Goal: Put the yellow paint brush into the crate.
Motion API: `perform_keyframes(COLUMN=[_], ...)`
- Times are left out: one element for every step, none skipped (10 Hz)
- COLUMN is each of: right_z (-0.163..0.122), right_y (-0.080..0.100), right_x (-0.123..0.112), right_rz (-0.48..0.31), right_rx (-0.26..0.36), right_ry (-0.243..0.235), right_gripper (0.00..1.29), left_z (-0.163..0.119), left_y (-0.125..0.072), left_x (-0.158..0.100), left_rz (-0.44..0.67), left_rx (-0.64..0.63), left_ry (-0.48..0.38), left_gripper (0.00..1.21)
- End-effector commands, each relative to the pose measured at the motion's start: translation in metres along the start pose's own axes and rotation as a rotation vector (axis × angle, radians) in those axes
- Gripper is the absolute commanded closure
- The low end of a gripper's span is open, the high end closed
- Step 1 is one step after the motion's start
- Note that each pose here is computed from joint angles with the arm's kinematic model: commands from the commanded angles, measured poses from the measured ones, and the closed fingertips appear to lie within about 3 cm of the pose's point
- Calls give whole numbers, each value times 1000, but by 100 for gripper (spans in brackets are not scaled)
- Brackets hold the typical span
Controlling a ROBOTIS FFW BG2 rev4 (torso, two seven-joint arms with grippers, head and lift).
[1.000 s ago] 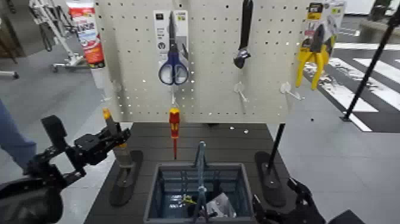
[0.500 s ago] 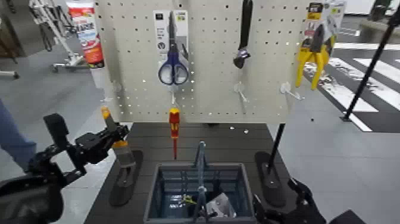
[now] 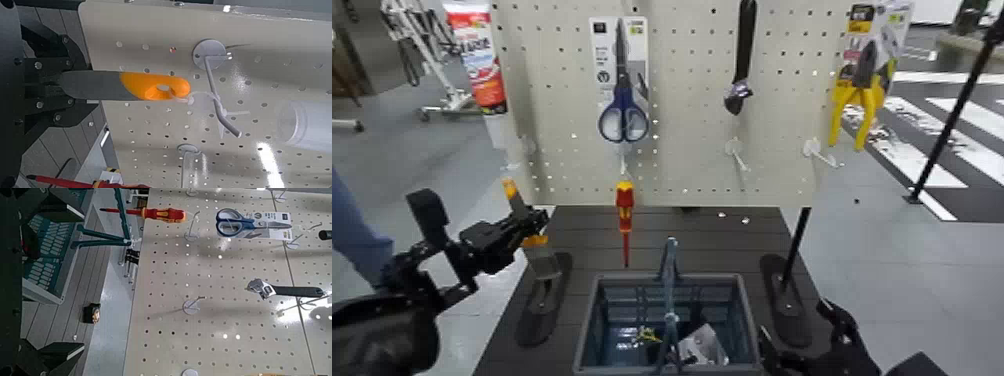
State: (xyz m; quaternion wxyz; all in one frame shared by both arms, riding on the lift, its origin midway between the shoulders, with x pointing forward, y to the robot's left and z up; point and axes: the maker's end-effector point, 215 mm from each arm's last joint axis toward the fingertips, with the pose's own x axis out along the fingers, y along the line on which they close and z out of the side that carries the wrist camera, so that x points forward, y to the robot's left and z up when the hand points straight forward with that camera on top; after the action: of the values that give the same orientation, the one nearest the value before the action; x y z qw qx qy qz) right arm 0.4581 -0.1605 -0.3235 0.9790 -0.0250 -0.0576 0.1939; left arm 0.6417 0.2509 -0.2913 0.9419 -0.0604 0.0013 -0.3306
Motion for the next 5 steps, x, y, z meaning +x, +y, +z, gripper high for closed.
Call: perform_keyframes(right_z=[0, 1, 0, 0, 1], right_y=[0, 0, 0, -1, -1], right_x=[0, 0, -1, -2, -3], right_rz=[1, 1, 1, -1, -3], right_rx=[-3, -1, -2, -3, -3], right_ry=[1, -1, 1, 1, 0], right_gripper=[15, 15, 15, 15, 15], left_z=[0, 2, 5, 12, 25], left_y=[0, 0, -1, -4, -9], left_x=[0, 0, 1, 2, 1], left_rz=[1, 0, -2, -7, -16], left_rx=[-1, 2, 6, 14, 25], left_ry=[-2, -4, -10, -21, -39], left_gripper=[117, 117, 117, 117, 117])
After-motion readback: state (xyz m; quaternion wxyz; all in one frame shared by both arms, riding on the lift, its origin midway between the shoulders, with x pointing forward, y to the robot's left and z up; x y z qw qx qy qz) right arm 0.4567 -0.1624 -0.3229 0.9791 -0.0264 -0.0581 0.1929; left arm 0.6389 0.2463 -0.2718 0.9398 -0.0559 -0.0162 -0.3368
